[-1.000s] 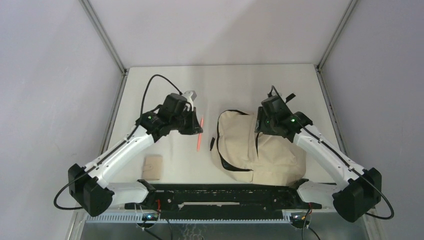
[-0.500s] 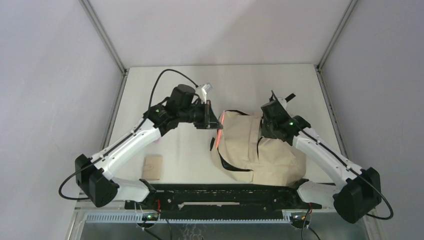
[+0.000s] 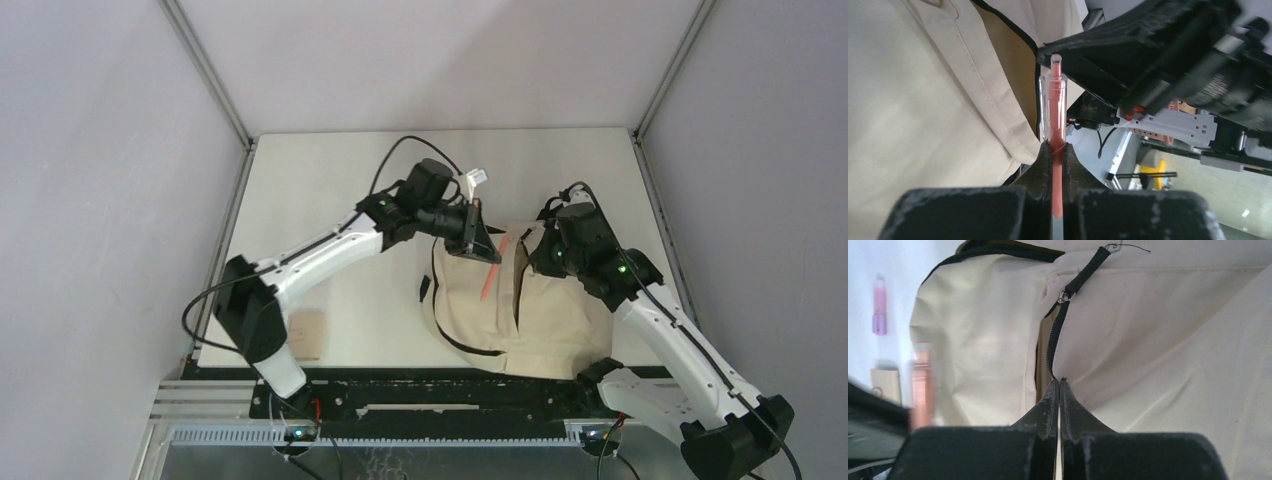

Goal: Pack the student bag
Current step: Place the stationery in the student bag, then pick up the stationery from the center of the board.

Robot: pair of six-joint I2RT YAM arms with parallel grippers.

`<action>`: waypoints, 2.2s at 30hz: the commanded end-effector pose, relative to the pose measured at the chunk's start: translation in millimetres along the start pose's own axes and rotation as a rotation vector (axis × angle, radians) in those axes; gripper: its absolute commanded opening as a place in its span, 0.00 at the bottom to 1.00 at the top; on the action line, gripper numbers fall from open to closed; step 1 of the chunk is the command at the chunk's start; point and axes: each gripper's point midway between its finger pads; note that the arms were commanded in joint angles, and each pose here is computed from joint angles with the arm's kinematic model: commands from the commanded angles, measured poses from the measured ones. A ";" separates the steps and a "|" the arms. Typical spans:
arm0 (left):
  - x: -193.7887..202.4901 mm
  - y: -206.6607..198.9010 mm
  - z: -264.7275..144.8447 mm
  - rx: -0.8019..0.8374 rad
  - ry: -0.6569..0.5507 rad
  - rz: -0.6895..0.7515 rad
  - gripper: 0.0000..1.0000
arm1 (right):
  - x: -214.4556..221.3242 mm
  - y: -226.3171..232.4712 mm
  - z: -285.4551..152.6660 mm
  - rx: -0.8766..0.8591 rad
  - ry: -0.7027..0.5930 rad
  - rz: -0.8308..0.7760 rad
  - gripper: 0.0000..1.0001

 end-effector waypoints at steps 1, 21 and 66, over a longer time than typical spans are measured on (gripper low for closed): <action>0.8 -19.7 21.0 0.088 0.071 -0.059 0.00 | -17.1 31.8 -17.4 -0.178 -0.036 -0.001 0.00; -1.8 -1.9 98.8 0.129 0.177 -0.135 0.00 | -29.4 44.2 -18.8 -0.238 -0.059 0.021 0.00; 33.2 229.6 -198.2 -0.797 -0.248 -0.255 0.66 | -30.0 51.2 -10.4 -0.264 -0.037 0.024 0.00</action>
Point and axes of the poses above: each gripper's point midway between its finger pads, its own z axis out along the fingers, its own y axis along the line the jaws close on, x = y × z
